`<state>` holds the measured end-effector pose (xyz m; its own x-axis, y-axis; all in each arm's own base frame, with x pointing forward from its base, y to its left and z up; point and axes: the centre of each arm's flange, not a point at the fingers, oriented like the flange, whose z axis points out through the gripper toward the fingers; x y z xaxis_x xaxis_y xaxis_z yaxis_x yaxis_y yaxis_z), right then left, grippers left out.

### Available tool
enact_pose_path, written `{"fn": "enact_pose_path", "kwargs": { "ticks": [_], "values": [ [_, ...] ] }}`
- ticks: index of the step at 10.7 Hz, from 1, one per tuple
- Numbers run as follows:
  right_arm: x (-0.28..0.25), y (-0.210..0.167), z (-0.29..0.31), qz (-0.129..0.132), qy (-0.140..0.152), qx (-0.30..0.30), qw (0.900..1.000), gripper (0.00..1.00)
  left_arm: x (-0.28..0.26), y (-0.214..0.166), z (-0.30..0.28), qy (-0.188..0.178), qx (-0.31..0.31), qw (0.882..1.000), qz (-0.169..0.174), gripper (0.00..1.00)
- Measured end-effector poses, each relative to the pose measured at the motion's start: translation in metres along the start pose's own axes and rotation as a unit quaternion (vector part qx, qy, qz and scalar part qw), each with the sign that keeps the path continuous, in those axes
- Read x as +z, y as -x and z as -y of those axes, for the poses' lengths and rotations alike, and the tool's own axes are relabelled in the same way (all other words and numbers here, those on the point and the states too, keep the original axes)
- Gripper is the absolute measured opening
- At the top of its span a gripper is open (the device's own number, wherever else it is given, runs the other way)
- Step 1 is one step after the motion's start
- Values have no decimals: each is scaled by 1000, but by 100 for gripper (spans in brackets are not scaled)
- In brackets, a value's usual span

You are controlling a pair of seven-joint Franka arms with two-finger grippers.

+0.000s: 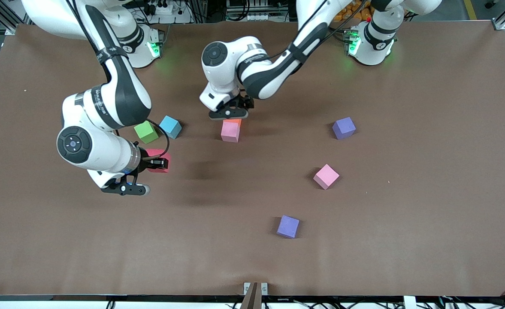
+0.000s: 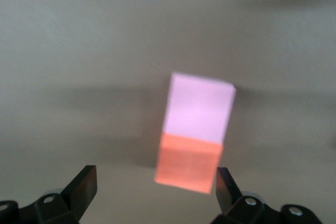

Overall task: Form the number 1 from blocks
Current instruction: 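Set the orange cube beside the pink cube with the left gripper, then grasp the light pink cube with the left gripper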

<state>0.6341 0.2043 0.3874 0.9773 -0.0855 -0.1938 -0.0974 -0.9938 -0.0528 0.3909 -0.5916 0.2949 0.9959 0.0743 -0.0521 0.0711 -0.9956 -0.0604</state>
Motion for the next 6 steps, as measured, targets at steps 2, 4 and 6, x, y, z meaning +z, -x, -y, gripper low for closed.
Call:
{"fn": "enact_pose_path", "kwargs": {
  "ticks": [2, 4, 6],
  "values": [
    [1, 0, 0, 2, 1, 0, 1000, 56, -3, -58, 38, 0, -19, 1000, 1, 100],
    [1, 1, 1, 3, 1, 2, 1000, 56, 1, -108, 77, -1, -7, 1000, 5, 100],
    [2, 5, 10, 4, 1, 14, 1000, 56, 4, -151, 117, -4, -3, 1000, 5, 100]
  ]
}}
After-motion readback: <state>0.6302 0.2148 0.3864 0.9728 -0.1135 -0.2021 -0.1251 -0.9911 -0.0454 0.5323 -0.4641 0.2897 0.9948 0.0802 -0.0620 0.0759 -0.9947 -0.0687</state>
